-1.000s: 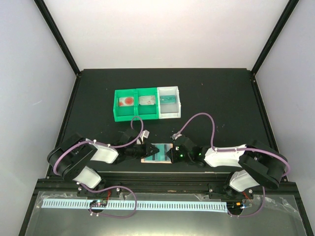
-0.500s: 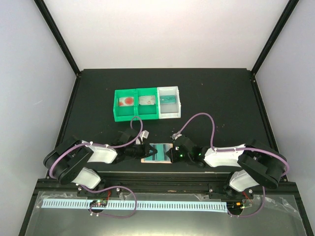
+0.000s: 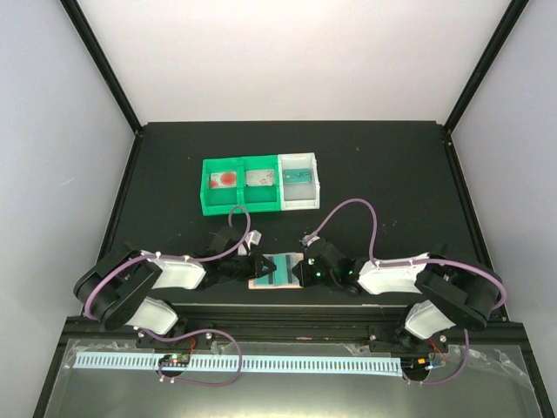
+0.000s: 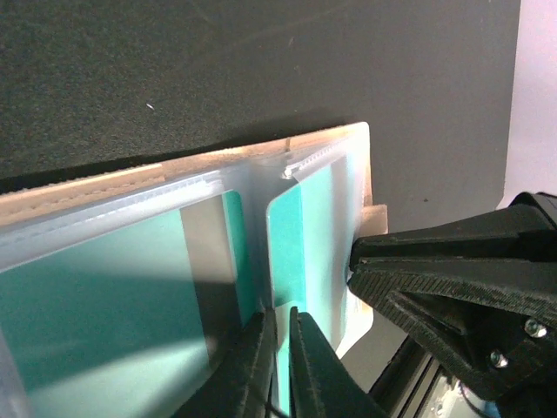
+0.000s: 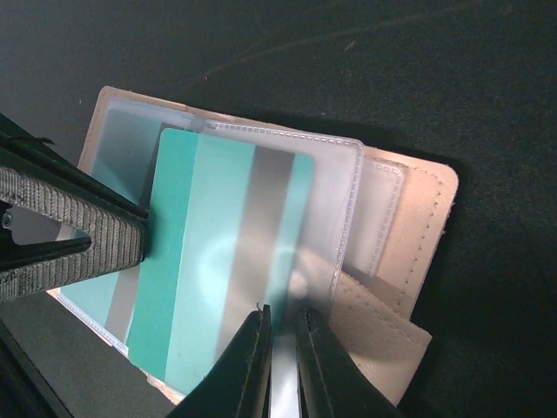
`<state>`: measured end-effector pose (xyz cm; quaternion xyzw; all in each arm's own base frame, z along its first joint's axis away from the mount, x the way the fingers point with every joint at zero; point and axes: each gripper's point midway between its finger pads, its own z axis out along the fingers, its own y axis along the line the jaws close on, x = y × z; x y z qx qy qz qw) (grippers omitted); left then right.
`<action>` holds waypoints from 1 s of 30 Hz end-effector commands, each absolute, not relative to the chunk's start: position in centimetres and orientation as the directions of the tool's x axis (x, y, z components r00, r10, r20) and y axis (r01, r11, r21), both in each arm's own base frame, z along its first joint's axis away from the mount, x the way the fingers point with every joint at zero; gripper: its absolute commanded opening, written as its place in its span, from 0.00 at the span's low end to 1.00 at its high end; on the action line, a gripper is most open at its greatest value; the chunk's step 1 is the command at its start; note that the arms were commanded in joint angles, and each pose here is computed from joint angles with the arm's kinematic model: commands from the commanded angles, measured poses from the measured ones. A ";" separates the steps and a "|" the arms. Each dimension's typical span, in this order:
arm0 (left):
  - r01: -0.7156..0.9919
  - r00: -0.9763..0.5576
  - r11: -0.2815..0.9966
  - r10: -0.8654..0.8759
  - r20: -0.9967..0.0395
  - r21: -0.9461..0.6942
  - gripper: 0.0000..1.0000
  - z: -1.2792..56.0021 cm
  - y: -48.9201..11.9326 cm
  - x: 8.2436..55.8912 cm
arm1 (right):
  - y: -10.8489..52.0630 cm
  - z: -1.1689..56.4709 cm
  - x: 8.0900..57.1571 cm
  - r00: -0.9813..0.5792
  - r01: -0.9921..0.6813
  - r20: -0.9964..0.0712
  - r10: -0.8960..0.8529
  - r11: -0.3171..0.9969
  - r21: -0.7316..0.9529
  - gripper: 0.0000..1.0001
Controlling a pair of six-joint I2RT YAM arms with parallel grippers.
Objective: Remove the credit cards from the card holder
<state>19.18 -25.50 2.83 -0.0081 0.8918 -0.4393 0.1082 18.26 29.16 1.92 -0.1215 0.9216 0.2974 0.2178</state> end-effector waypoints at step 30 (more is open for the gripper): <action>0.050 -0.961 0.644 -0.177 -0.213 -0.763 0.02 3.2 -24.8 20.5 | 25.5 -2.8 16.6 -0.920 -0.281 -0.366 -0.138 0.883 0.375 0.11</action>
